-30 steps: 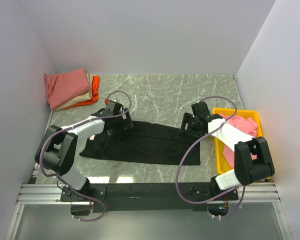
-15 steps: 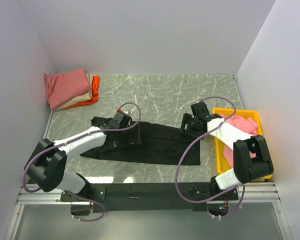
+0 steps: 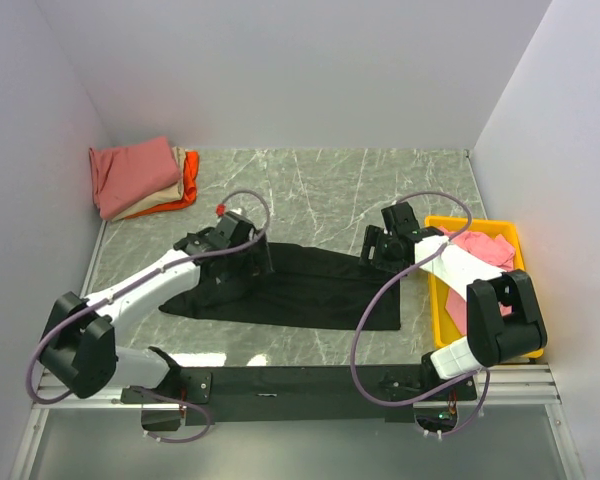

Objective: Fold and stack the t-shirts
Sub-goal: Fold the tshirt

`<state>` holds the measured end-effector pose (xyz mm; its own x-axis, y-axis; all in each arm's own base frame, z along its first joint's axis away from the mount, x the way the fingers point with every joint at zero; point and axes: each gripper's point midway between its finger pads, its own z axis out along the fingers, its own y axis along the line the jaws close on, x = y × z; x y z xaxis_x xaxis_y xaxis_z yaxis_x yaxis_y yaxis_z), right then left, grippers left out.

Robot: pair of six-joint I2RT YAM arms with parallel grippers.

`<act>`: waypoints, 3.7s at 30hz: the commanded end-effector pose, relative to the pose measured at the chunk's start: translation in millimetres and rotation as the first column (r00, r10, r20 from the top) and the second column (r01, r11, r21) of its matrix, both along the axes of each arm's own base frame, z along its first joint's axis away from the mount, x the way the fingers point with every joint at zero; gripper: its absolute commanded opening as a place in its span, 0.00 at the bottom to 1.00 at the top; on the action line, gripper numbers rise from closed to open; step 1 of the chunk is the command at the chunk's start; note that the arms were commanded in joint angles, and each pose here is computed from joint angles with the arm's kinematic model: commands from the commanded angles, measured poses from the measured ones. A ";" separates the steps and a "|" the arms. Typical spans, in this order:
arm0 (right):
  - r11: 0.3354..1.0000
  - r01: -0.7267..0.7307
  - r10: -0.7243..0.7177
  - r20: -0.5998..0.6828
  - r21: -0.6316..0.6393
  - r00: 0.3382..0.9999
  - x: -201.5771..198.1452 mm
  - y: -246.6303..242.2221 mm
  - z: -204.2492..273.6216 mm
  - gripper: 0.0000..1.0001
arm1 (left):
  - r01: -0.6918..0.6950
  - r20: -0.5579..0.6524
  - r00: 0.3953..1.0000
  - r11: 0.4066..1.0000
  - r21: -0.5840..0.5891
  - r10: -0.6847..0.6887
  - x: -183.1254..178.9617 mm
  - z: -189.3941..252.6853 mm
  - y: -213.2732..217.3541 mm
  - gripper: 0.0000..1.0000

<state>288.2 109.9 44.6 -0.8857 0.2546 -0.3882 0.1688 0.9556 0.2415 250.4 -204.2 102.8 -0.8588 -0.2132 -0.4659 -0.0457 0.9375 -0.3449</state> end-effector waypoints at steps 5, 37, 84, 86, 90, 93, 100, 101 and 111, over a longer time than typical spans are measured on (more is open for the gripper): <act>0.998 -0.052 0.048 0.084 0.045 0.995 40.5 27.4 13.0 0.83 | -0.299 0.002 0.954 0.951 -0.079 0.300 72.9 -29.4 46.3 0.99; 0.717 -0.664 0.687 -0.055 0.213 0.725 -194.8 153.9 7.2 0.81 | 0.174 0.378 0.925 0.933 -0.315 -0.045 377.0 -25.8 -97.2 0.99; 0.909 -0.382 0.408 -0.162 0.170 0.898 -108.8 90.6 -26.3 0.63 | 0.032 -0.302 0.949 0.983 -0.182 -0.087 -104.0 -59.5 -64.6 0.62; 0.908 -0.382 0.409 -0.165 0.173 0.897 -110.2 90.7 -27.2 0.59 | 0.038 -0.316 0.944 0.984 -0.172 -0.092 -107.2 -63.1 -64.7 0.62; 0.909 -0.384 0.410 -0.182 0.160 0.894 -113.8 86.4 -30.7 0.56 | 0.043 -0.376 0.922 0.988 -0.147 -0.096 -119.6 -77.9 -62.6 0.57; 0.911 -0.385 0.409 -0.197 0.149 0.891 -119.5 80.5 -32.0 0.56 | 0.033 -0.408 0.910 0.995 -0.096 -0.069 -126.4 -87.9 -56.5 0.51; 0.918 -0.378 0.397 -0.238 0.123 0.886 -134.8 66.4 -39.3 0.49 | -0.004 -0.458 0.889 1.000 -0.005 0.002 -138.1 -102.4 -40.2 0.11; 0.922 -0.371 0.386 -0.232 0.108 0.893 -133.7 64.1 -38.9 0.45 | -0.013 -0.459 0.888 1.000 0.008 0.015 -140.0 -103.1 -36.6 0.01; 0.930 -0.360 0.366 -0.246 0.071 0.898 -142.7 50.2 -39.9 0.00 | -0.040 -0.475 0.879 0.999 -0.010 0.031 -158.5 -95.6 -26.8 0.00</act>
